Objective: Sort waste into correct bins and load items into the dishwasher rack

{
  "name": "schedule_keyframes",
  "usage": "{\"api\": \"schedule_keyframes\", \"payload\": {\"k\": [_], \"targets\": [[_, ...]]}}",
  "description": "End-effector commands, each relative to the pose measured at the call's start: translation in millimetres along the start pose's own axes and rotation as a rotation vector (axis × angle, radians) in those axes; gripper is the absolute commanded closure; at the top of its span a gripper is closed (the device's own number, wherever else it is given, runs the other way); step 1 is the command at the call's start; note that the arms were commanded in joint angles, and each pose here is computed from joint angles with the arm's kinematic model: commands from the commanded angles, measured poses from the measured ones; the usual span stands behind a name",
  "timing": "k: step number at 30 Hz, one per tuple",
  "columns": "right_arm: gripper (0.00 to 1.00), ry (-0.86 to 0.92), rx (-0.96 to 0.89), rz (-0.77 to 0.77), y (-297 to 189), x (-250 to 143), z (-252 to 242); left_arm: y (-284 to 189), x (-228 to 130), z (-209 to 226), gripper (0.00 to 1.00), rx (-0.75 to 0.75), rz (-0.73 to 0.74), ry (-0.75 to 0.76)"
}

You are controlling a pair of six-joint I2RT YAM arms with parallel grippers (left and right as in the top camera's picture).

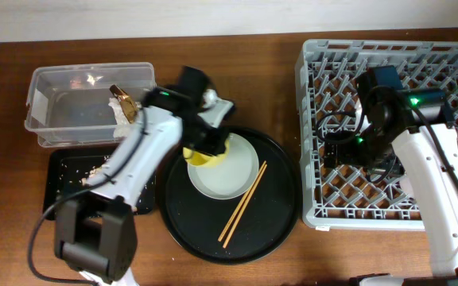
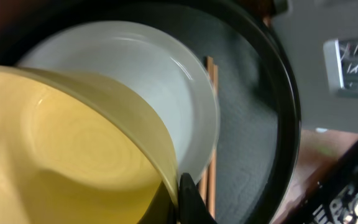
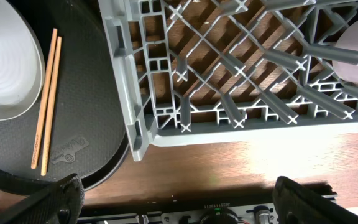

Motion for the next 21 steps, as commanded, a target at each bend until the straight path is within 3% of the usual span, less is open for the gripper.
{"api": "schedule_keyframes", "payload": {"k": [1,4,5,6,11,13,15,16,19,21], "targets": [[0.02,0.002,-0.019,0.003,2,0,-3,22,2,-16,1.00,0.119,0.042,0.001],[0.02,0.002,-0.019,0.004,2,0,-3,44,-4,-27,0.98,0.110,0.099,0.024],[0.02,0.002,-0.019,0.005,2,-1,-3,46,-5,-28,0.81,0.109,0.105,0.027],[0.02,0.002,-0.019,0.005,2,-1,-3,46,-5,-29,0.72,0.109,0.106,0.027],[0.02,0.002,-0.018,0.002,2,0,-3,32,-8,-22,0.66,0.109,0.104,-0.003],[0.02,0.002,-0.011,-0.015,2,3,-1,6,-11,-13,0.65,0.120,0.076,-0.041],[0.02,-0.004,0.050,-0.072,1,16,9,-49,-17,8,0.64,0.158,-0.020,-0.117],[0.02,-0.031,0.122,-0.095,0,21,22,-66,-20,17,0.59,0.181,-0.052,-0.145],[0.02,-0.167,0.308,-0.182,-6,35,72,-117,-41,51,0.26,0.262,-0.134,-0.279],[0.02,-0.225,0.329,-0.210,-3,38,93,-132,-55,67,0.17,0.281,-0.141,-0.350]]}}
Point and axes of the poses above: each gripper's point midway between its finger pads, its own y axis out along the fingers, its own z axis along the line the jaws close on, x = y × z, the point moved 4 cm from there along -y, back along the fingers, and after that the axes turned 5 degrees about y, right-handed, at the moved point
